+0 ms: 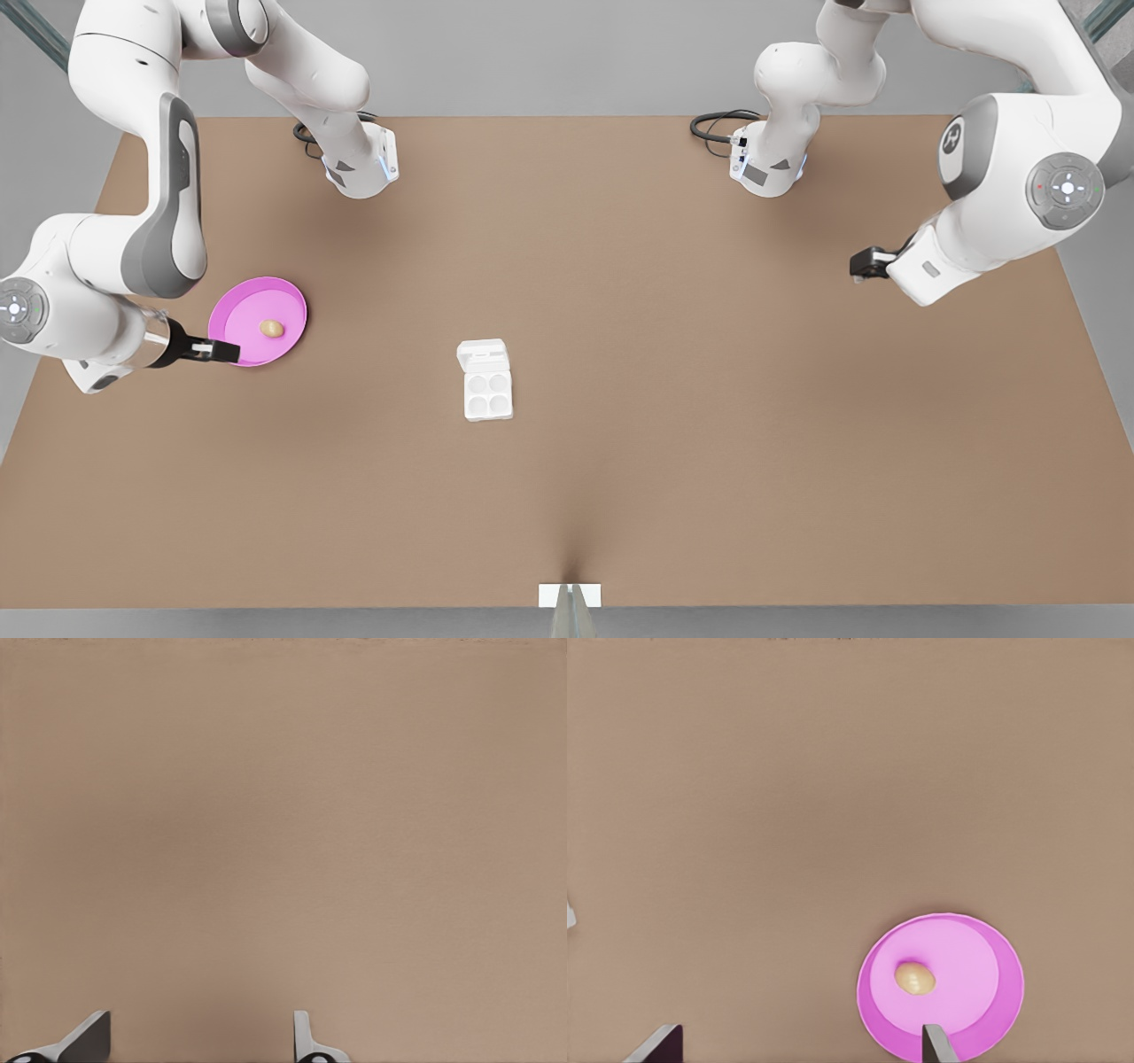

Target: Pack egg into the box and close the box lid

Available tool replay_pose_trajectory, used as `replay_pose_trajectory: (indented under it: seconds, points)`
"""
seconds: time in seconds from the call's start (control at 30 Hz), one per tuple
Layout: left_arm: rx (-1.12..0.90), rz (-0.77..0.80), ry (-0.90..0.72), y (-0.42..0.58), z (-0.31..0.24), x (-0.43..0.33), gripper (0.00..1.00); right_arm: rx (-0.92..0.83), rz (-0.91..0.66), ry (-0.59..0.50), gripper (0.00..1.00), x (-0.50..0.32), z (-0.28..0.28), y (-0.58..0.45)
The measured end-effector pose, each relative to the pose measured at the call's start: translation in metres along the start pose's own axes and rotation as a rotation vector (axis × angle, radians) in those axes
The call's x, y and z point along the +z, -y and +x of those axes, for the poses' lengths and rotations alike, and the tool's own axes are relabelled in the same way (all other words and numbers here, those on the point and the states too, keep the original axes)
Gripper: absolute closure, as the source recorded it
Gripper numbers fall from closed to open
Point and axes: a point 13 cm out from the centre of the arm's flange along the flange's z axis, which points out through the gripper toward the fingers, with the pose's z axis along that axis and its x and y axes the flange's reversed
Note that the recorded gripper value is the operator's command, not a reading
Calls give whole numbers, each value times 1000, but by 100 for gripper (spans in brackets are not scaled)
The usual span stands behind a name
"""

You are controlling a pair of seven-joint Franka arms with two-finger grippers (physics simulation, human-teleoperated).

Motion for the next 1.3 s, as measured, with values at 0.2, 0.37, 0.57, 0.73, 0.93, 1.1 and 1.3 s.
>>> replay_pose_trajectory:
  seconds: [0.2,0.37,0.57,0.73,0.93,1.1,1.3]
  points:
    - [23,-8,21,-2,-8,1,0,29,-25,-183,0,78,10,16]
    - [36,-9,17,-3,-13,7,0,103,-36,-338,0,236,70,84]
    - [51,-10,19,-3,-15,8,0,41,-9,-202,0,301,77,104]
    - [59,-10,19,-3,-15,8,0,-22,4,-52,0,302,58,104]
    - [68,-11,18,-2,-16,8,0,-48,6,25,0,297,48,121]
    - [72,-11,14,-2,-17,11,0,-100,11,27,0,297,50,111]
    - [76,-11,11,-2,-17,12,0,-114,3,-1,0,303,63,117]
